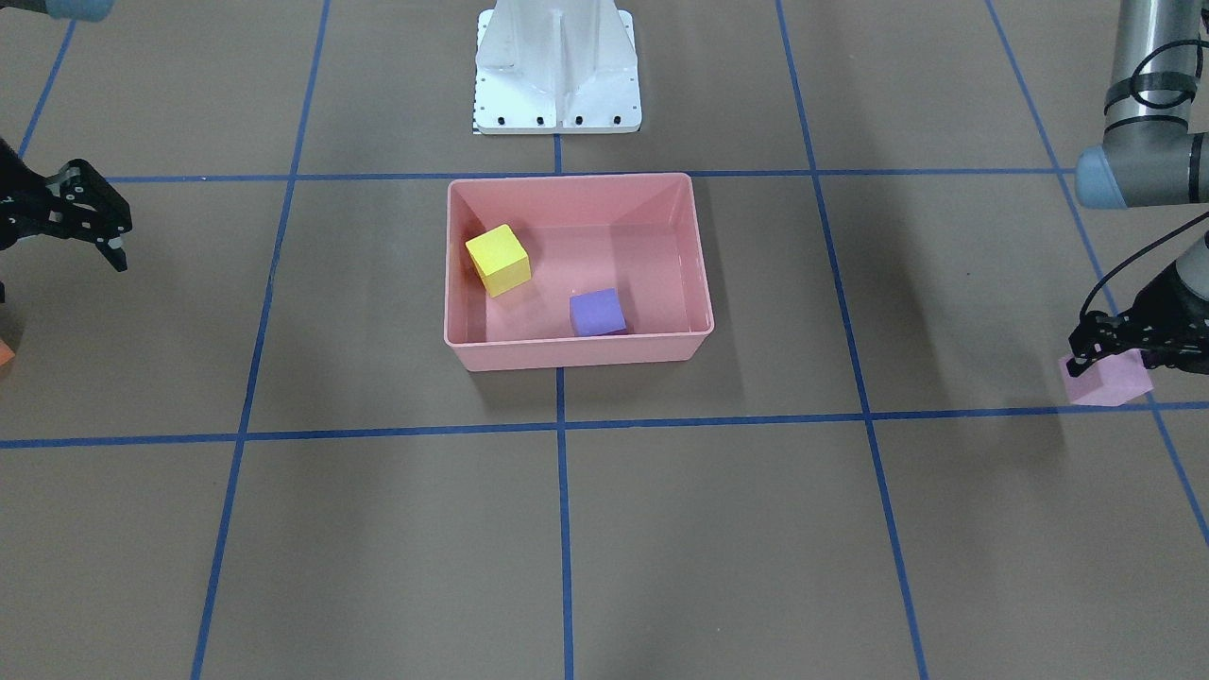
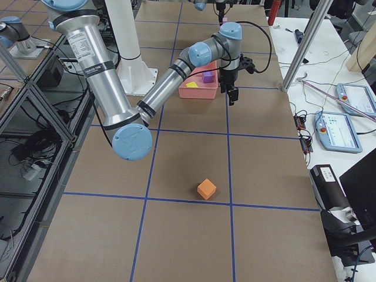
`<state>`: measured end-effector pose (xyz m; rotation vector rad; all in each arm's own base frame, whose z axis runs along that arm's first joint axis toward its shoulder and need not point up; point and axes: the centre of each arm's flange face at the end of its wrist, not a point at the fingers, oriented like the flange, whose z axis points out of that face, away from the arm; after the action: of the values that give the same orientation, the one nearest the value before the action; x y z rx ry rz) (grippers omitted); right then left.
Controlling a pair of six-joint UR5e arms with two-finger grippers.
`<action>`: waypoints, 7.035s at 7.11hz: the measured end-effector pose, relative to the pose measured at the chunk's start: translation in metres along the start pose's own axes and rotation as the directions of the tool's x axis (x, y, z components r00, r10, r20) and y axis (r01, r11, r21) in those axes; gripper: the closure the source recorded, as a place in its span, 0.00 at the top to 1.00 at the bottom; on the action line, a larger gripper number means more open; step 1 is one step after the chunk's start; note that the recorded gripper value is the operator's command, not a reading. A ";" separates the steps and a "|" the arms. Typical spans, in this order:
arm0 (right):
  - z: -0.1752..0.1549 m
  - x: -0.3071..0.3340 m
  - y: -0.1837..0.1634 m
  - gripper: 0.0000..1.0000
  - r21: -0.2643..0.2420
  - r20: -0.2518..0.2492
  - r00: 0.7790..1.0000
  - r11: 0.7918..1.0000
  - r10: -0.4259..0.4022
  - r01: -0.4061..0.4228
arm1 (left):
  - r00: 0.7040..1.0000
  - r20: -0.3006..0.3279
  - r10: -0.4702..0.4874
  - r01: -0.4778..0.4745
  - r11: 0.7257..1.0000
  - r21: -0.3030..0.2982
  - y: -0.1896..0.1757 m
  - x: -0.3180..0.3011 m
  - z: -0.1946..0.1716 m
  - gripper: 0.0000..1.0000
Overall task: Place blocks into pink bin with both arms
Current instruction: 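Grasp the light pink cube with the left gripper and carry it over the bin, then release the pink cube into the bin while the right gripper nears the orange cube, then lift the orange cube with the right gripper while the left gripper withdraws, then lower the orange cube into the bin and open the right gripper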
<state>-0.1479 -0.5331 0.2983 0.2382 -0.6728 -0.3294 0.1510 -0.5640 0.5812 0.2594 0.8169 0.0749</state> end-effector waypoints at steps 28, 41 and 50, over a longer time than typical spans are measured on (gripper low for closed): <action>0.252 0.251 0.196 0.99 0.039 0.090 0.947 0.952 -0.307 0.305 | 0.982 -0.184 -0.034 0.023 0.998 -0.064 0.070 0.525 -0.105 1.00; 0.151 0.055 0.055 0.16 0.129 0.242 0.969 0.988 0.052 -0.085 | 0.939 0.023 0.343 -0.342 0.938 -0.055 0.024 0.231 -0.120 1.00; 0.077 -0.421 0.020 0.97 0.123 0.174 0.889 0.886 0.424 -0.446 | 0.905 0.026 0.425 -0.420 0.900 -0.113 -0.012 0.003 -0.145 1.00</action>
<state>-0.5018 -0.3666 0.1237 0.2096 -0.8740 0.1448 0.0470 -0.5464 0.4813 0.3355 0.6926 0.5186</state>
